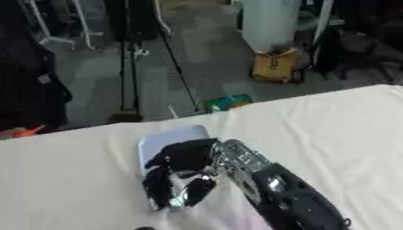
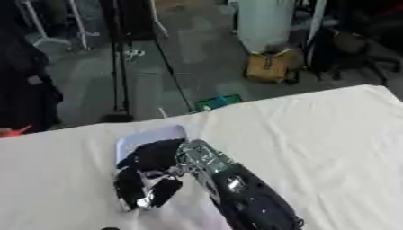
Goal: Pick up objects on the table and place them in the box.
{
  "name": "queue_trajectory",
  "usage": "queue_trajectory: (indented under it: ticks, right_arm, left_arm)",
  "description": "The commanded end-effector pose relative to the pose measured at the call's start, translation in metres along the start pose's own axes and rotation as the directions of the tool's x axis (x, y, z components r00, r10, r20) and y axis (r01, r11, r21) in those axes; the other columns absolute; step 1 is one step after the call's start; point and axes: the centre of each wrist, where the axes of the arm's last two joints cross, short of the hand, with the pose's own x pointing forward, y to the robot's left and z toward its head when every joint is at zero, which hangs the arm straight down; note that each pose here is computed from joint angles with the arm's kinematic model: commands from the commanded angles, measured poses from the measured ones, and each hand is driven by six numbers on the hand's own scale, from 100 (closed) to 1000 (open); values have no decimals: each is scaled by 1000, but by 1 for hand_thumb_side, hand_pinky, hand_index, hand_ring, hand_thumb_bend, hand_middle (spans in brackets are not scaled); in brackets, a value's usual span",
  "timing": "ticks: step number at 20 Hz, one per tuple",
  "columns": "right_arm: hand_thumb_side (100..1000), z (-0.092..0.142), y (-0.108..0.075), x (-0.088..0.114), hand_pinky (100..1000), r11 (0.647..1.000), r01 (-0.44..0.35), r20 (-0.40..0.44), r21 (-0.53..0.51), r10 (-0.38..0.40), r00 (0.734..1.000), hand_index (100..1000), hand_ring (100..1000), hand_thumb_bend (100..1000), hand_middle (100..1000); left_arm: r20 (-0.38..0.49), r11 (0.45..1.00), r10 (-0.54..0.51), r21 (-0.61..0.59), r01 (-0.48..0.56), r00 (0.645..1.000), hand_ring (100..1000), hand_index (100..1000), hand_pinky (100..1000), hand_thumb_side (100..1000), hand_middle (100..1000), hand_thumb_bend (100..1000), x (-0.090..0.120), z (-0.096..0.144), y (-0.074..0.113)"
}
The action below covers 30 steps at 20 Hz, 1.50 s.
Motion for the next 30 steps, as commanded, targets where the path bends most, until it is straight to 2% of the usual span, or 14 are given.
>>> queue_trajectory:
  ticks: [1,13,23,30]
  right_arm:
    - [925,-1,-13,-3,1000,975,-143,177,171,113,978,1000,1000,176,1000]
    - [930,-16,-12,5,1000,975,-140,195,175,105,975,1000,1000,167,1000]
    - [933,-19,-9,6,1000,972,-139,195,190,101,975,1000,1000,171,1000]
    - [937,-19,0,6,1000,962,-137,193,235,92,977,1000,1000,184,1000]
  left_arm:
    - [34,1000,1,1,-1,999,1000,905,1000,1000,1000,100,4,-7,3]
    - [36,1000,6,4,-6,999,1000,905,1000,1000,1000,100,4,-8,2]
    - [37,1000,4,7,-4,999,1000,905,1000,1000,1000,100,4,-8,2]
    - [35,1000,3,8,-3,999,1000,903,1000,1000,1000,100,4,-8,3]
